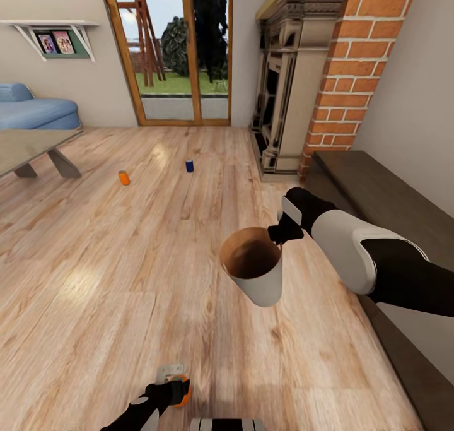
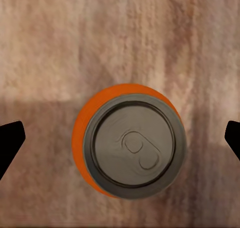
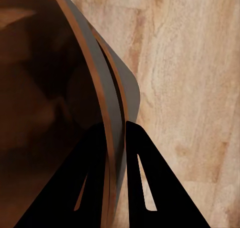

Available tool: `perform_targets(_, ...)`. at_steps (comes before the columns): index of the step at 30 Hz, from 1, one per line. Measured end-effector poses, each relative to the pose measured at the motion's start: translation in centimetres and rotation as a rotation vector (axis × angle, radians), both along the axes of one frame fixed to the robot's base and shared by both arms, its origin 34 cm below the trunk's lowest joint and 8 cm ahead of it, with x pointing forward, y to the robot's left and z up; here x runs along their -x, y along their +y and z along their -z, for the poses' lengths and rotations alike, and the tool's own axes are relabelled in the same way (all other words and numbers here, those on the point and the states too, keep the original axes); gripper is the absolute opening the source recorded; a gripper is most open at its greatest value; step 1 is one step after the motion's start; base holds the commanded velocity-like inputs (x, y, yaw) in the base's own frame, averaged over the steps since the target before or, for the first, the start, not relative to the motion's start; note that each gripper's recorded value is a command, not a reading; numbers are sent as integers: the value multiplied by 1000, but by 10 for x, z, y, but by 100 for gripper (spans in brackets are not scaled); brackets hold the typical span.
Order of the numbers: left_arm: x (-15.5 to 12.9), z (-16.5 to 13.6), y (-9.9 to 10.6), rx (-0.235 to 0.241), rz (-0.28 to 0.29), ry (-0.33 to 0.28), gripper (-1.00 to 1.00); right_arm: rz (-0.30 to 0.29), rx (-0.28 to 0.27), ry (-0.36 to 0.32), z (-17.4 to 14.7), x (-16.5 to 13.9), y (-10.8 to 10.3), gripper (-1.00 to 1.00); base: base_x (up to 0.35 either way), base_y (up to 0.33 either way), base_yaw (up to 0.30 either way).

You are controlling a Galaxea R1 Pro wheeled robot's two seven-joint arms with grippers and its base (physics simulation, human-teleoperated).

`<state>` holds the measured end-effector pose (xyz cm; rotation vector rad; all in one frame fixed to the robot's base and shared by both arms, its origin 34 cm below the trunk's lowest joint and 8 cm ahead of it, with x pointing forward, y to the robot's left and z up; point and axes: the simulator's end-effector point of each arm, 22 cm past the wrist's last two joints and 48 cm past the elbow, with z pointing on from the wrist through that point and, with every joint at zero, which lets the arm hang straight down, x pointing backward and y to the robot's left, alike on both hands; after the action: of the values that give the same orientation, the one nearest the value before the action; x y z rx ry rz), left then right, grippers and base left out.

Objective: Put the three can of soda from the living room inside the tash can in the kitchen.

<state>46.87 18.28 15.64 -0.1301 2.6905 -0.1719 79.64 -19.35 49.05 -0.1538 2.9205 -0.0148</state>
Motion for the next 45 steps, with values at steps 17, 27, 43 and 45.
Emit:
perform_targets(17, 1, 3, -6, 4, 8, -5, 100, -2, 4, 11, 9, 0, -1, -100, 0, 0, 0)
perform_targets(27, -3, 0, -18, 9, 34, -34, 100, -1, 2, 17, 13, 1, 0, -100, 0, 0, 0)
perform_targets(43, 4, 10, -17, 6, 38, -18, 100, 0, 1, 42, 31, 2, 0, -100, 0, 0, 0)
perform_targets(45, 4, 10, -16, 5, 37, -18, 100, -1, 2, 41, 31, 2, -1, -100, 0, 0, 0)
